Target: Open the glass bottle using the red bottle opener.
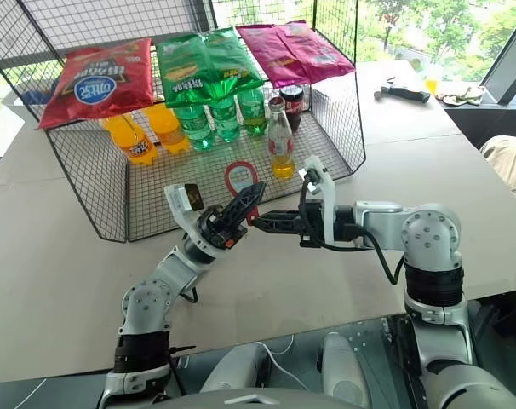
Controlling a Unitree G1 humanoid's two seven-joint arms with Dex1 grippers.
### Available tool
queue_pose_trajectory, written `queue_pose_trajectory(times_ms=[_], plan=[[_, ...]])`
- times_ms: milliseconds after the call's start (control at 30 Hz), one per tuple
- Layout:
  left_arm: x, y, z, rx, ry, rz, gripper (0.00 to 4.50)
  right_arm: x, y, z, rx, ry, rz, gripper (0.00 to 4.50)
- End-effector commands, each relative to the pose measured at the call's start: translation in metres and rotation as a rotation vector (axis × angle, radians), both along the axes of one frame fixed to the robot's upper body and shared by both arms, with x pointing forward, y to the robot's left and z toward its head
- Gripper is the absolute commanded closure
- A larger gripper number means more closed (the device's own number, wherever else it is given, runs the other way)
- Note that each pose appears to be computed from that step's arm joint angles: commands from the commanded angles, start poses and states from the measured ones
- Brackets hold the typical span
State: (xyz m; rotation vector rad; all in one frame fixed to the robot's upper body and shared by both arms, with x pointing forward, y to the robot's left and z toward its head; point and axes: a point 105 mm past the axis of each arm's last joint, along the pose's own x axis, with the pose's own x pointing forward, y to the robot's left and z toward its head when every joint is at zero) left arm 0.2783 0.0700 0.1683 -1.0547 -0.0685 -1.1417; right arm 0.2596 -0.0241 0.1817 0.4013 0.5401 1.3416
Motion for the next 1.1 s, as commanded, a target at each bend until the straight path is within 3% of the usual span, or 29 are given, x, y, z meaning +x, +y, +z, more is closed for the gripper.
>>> queue_pose_trajectory(times_ms=[33, 167, 1100], plan=[[-0.002, -0.009, 0.003, 0.025, -0.02, -0.016, 2.88, -0.013, 0.01, 0.01, 0.04, -0.025, 0.08, 4.5], [0.001, -0.008, 0.0, 0.04, -0.011, 0.012, 0.86, -0.014, 0.01, 0.009, 0.033, -0.024, 0.081, 4.5], [-0.01, 0.022, 0.026, -0.07, -0.057, -0.047, 0.86, -0.002, -0.027, -0.003, -0.01, 0.013, 0.032, 4.5]])
